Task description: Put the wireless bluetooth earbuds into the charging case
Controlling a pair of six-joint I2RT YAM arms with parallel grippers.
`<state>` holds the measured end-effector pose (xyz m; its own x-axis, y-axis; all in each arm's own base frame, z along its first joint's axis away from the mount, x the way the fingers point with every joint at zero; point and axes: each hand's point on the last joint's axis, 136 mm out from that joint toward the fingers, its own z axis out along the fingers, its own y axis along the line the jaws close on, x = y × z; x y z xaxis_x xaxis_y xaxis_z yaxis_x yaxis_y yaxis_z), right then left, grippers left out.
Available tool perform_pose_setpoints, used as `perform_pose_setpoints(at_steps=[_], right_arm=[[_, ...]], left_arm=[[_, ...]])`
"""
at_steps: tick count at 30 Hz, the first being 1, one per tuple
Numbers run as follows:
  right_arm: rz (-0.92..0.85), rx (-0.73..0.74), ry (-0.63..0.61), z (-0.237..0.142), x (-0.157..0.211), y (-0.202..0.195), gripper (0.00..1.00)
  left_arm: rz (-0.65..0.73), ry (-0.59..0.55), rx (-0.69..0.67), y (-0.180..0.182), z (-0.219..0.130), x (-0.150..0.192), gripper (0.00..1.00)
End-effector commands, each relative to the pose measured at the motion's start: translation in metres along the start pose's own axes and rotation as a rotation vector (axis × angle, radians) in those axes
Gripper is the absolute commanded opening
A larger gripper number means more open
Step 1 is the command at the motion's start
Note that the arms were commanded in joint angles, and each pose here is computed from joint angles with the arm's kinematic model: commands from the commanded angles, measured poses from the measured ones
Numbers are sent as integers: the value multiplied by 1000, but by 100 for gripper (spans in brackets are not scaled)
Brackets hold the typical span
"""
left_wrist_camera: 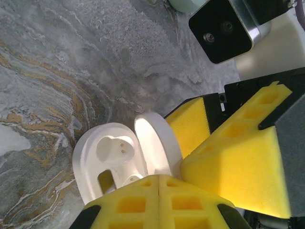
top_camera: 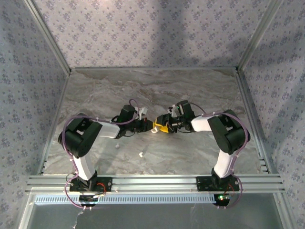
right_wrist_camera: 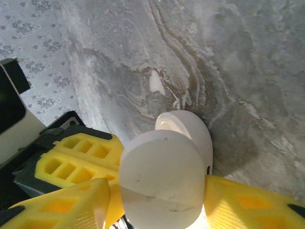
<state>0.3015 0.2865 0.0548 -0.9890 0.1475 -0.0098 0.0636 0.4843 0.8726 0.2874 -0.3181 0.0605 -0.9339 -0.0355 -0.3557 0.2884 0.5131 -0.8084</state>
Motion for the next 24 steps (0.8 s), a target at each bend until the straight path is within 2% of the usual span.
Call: perform_pose_setpoints(at_steps=[1,17,20,24], right_arm=[[-12,-18,6,4,1,2,58],[-35,59,-33,-16,7,-4,80],[-59,105,-49,-25,10,-4,85],[-105,167,-73,-38,16,-1,91]], left_arm=[[39,19,56,-19,8,-4,3],[52,39,65,-25,13,0,5],[73,12,43,-26,5,-4,8],[88,-58,10,-24,-15,-16,18]])
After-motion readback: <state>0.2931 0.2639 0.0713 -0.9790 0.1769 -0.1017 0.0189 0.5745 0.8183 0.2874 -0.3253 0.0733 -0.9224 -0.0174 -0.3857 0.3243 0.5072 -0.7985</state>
